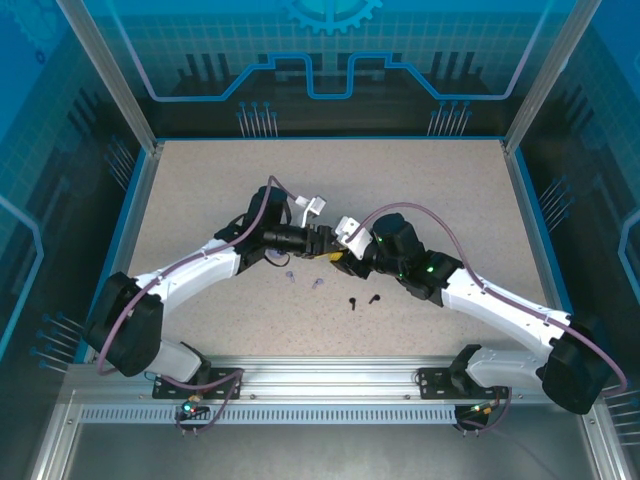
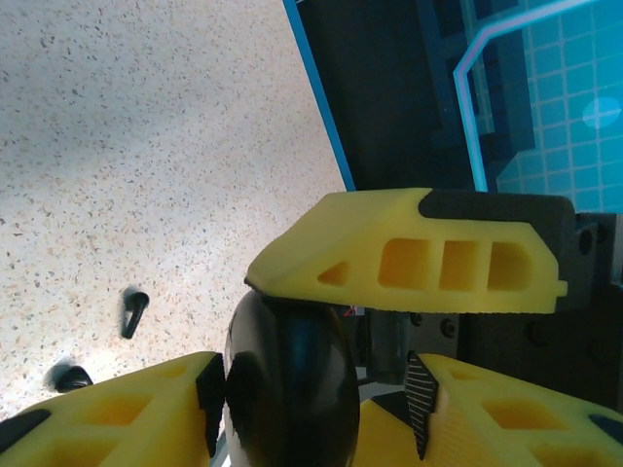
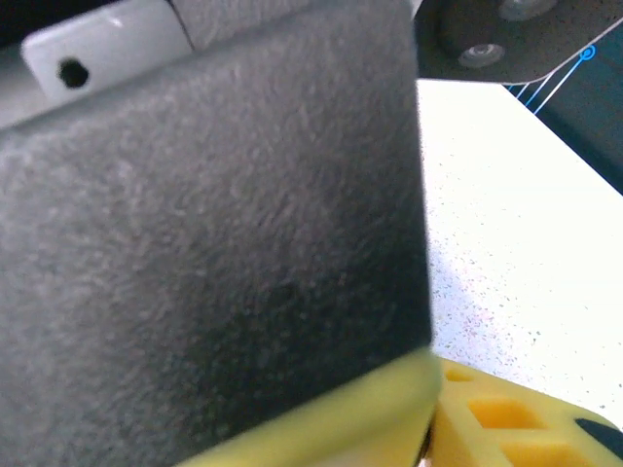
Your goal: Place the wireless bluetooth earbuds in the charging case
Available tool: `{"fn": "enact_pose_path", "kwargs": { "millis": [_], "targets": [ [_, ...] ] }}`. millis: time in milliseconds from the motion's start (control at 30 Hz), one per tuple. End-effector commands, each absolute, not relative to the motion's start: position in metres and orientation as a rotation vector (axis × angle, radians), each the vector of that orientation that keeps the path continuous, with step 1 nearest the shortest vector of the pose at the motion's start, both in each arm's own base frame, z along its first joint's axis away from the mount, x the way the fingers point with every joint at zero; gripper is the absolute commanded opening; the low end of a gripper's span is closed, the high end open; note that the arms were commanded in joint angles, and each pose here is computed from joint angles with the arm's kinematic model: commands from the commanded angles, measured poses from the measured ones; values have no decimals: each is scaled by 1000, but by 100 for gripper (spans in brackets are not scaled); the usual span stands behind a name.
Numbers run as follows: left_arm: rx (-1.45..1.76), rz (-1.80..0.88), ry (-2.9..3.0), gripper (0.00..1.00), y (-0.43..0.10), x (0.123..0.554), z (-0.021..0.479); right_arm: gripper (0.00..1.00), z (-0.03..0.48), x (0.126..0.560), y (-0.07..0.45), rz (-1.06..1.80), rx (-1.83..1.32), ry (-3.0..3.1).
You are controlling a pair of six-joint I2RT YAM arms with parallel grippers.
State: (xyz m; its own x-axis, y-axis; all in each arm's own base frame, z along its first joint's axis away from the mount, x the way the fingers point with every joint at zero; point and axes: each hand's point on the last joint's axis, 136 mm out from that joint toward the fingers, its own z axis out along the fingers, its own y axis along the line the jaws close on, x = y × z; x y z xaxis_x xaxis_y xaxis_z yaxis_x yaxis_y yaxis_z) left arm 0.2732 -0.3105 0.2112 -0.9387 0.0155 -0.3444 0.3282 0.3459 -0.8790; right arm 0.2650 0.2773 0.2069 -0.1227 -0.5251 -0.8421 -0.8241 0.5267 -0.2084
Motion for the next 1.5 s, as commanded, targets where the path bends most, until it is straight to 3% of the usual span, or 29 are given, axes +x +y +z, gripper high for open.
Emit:
{"fn": "enact_pose_path", "kwargs": {
  "millis": [0,133,233,433,500,933,1167,1467],
  "targets": [
    [418,-1667,2303,49,-318,265,225,47,219,269,279,408,-1098,1761],
    [448,-1667,2293,37,-318,261,228,48,219,270,275,419,-1096,1779],
    [473,-1655,2267,34,-317,261,233,53,218,267,272,458,-1101,1804],
    [516,-1568,2161,31,-312,265,251,93,219,254,258,596,-1098,1873],
    [528,-1523,2123,31,-309,268,257,100,222,248,252,667,-1083,1879],
    [724,-1346,1699,24,-291,252,304,98,284,209,246,1163,-1097,1661],
    [845,-1312,1549,18,-285,230,315,84,315,201,257,1285,-1212,1572],
    [914,-1259,1461,15,-282,219,321,76,320,202,274,1309,-1290,1552]
  ]
}}
